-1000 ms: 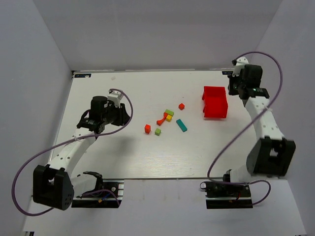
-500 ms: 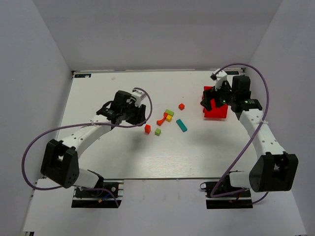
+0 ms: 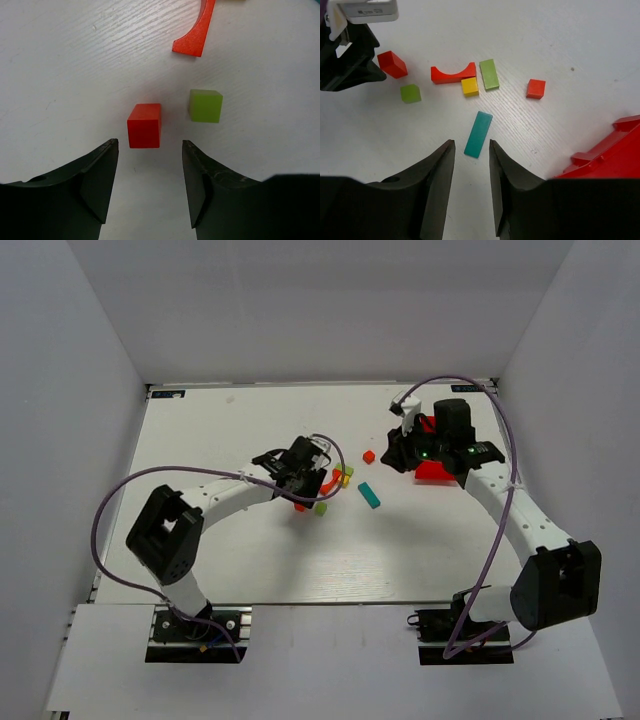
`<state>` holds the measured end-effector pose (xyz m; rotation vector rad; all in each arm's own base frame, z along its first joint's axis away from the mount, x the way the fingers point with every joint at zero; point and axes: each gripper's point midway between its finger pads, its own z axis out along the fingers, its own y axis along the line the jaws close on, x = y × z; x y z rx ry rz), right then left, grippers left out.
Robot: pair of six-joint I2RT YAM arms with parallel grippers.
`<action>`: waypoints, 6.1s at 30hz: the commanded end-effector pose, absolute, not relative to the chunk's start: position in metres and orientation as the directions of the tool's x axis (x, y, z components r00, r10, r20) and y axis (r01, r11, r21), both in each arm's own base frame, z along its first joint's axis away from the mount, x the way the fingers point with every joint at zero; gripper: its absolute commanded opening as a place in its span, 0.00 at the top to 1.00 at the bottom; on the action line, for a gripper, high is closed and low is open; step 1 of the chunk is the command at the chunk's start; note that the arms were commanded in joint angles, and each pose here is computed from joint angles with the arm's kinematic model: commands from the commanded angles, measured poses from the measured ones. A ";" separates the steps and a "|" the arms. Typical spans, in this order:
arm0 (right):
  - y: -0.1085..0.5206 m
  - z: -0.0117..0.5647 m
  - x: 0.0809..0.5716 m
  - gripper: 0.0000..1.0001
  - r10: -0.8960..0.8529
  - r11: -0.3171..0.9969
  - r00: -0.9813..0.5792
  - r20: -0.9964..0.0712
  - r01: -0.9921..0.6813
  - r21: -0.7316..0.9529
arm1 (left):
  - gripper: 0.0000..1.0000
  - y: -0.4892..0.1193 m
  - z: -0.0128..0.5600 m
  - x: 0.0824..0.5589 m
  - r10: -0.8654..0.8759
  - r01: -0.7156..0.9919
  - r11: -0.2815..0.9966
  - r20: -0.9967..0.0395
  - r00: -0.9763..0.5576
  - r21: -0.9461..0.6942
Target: Build the wood block tower
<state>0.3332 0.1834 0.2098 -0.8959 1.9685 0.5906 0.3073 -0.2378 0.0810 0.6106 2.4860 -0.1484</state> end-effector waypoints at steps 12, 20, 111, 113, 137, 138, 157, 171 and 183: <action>0.188 0.202 0.329 0.57 -0.378 0.639 -0.348 -0.858 -0.768 0.030 | 0.36 -0.240 0.073 0.317 0.370 0.345 0.926 -0.532 -0.761 0.151; 0.187 0.206 0.327 0.57 -0.377 0.639 -0.339 -0.862 -0.769 0.024 | 0.58 -0.249 0.068 0.322 0.362 0.334 0.930 -0.531 -0.766 0.151; 0.189 0.216 0.311 0.57 -0.384 0.581 -0.259 -0.886 -0.814 -0.014 | 0.94 -0.252 0.074 0.421 0.890 0.975 0.085 -0.456 0.019 0.207; 0.190 0.216 0.311 0.57 -0.385 0.579 -0.257 -0.886 -0.815 -0.015 | 0.94 -0.252 0.074 0.421 0.890 0.975 0.085 -0.456 0.019 0.207; 0.189 0.214 0.312 0.57 -0.386 0.583 -0.263 -0.884 -0.813 -0.013 | 0.00 -0.247 0.098 0.423 0.881 0.954 0.118 -0.472 0.027 0.275; 0.188 0.215 0.313 0.57 -0.385 0.586 -0.264 -0.884 -0.810 -0.013 | 0.00 -0.249 0.102 0.422 0.875 0.954 0.117 -0.482 0.033 0.277; 0.184 0.210 0.317 0.52 -0.393 0.606 -0.280 -0.876 -0.795 -0.018 | 0.12 -0.246 0.214 0.397 0.737 0.844 0.277 -0.665 0.120 0.459; 0.185 0.206 0.318 0.52 -0.403 0.602 -0.283 -0.871 -0.798 -0.019 | 0.96 -0.248 0.187 0.402 0.747 0.864 0.297 -0.662 0.055 0.407; 0.187 0.204 0.316 0.52 -0.407 0.593 -0.283 -0.869 -0.805 -0.015 | 1.00 -0.258 0.109 0.410 0.733 0.886 0.421 -0.649 -0.206 0.194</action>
